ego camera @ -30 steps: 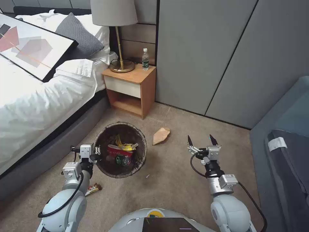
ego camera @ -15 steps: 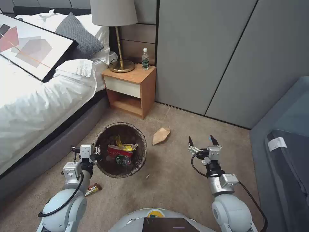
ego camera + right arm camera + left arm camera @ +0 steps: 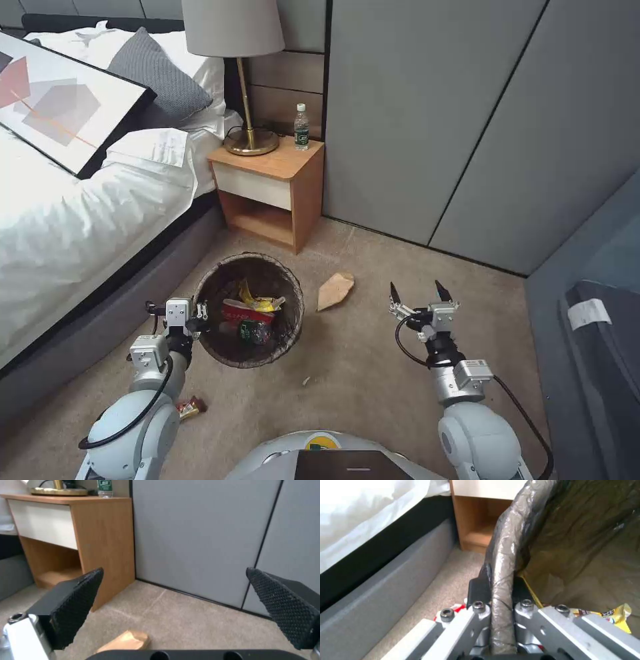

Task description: Pick up the trash bin, then pick up the garbage from the floor and place it into the trash bin.

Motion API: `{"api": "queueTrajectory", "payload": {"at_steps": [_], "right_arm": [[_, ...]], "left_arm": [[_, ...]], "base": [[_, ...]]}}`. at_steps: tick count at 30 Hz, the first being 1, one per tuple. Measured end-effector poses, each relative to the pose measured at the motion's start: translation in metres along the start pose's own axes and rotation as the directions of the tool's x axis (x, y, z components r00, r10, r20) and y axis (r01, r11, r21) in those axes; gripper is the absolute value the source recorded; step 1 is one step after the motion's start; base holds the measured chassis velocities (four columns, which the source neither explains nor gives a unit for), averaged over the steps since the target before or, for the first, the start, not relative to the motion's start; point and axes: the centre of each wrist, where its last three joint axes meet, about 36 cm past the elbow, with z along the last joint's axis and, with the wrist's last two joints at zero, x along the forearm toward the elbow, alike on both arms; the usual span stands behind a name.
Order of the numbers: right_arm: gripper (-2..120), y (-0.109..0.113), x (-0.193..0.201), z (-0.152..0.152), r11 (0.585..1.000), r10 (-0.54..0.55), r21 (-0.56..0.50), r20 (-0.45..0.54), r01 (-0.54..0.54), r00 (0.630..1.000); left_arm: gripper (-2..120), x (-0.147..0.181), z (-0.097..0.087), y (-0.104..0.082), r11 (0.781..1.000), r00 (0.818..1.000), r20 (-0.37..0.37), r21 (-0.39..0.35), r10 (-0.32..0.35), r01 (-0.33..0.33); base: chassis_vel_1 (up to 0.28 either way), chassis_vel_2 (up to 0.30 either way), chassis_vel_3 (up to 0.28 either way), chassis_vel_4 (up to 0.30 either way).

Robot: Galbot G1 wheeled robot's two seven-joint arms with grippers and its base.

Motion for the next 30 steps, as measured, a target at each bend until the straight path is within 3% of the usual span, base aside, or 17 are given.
{"api": "queueTrajectory", "payload": {"at_steps": [30], "right_arm": [[100, 0.0027, -0.0004, 0.0028, 1.000, -0.009, -0.002, -0.005, 0.009, 1.000]], "left_arm": [[0, 0.0011, -0.0004, 0.0005, 1.000, 1.000, 0.004, 0.001, -0.002, 0.002]], "base": [[-0.087, 0.082, 0.078, -0.080]]}}
